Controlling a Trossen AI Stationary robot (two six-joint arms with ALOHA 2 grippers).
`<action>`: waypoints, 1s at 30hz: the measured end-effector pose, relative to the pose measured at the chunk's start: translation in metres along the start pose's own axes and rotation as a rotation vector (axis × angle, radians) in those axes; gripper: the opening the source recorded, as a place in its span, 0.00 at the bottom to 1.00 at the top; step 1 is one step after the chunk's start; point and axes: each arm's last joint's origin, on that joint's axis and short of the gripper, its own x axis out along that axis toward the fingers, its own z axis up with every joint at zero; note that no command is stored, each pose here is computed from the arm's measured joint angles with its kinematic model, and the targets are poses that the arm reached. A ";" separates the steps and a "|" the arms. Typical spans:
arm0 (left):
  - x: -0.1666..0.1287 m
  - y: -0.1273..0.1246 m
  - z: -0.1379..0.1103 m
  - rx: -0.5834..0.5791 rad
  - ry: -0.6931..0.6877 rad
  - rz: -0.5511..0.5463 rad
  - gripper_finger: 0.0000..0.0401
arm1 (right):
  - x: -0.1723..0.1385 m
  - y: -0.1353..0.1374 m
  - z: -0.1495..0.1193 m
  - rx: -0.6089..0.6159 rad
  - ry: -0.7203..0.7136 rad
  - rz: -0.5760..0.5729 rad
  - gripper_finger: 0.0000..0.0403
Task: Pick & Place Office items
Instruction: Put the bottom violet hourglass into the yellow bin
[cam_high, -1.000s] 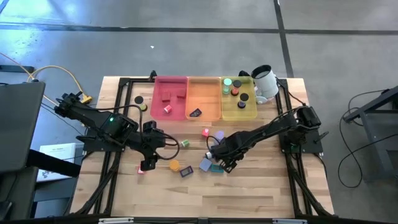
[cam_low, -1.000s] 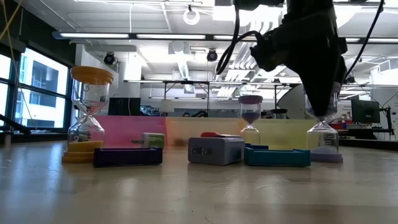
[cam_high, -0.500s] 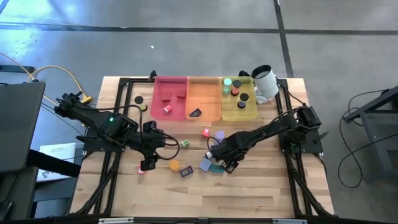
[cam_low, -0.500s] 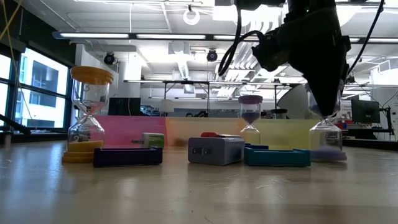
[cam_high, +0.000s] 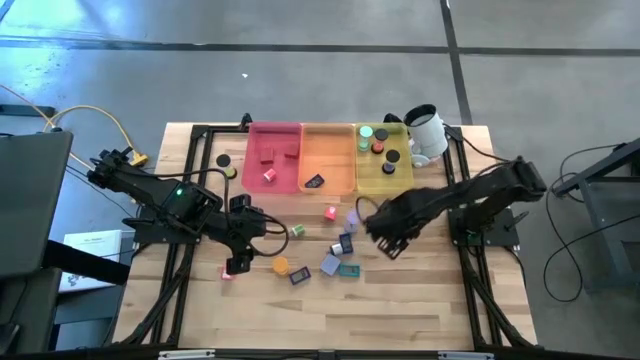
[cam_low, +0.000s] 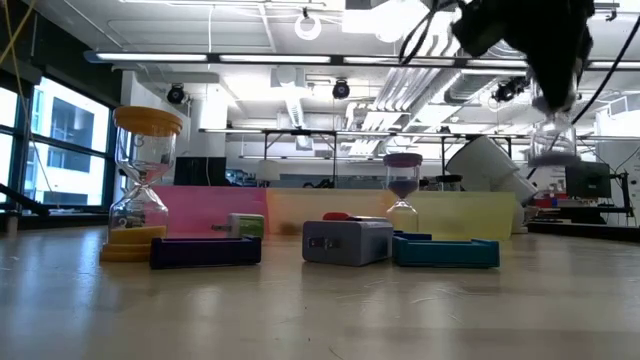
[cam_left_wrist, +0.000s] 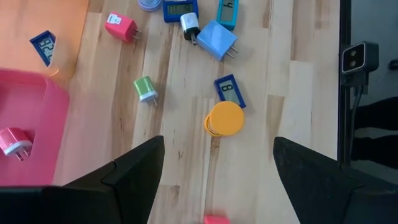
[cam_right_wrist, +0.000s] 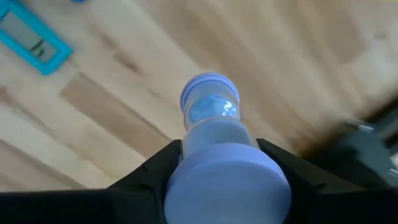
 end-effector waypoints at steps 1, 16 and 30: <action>0.000 0.000 0.000 -0.007 -0.004 0.000 0.73 | -0.007 -0.006 0.000 0.010 -0.011 -0.009 0.44; 0.000 -0.002 0.006 -0.127 -0.076 0.019 0.73 | -0.066 -0.087 0.056 0.039 -0.224 -0.019 0.44; 0.028 -0.012 0.015 -0.162 -0.054 0.053 0.73 | -0.059 -0.170 0.106 0.051 -0.257 -0.155 0.44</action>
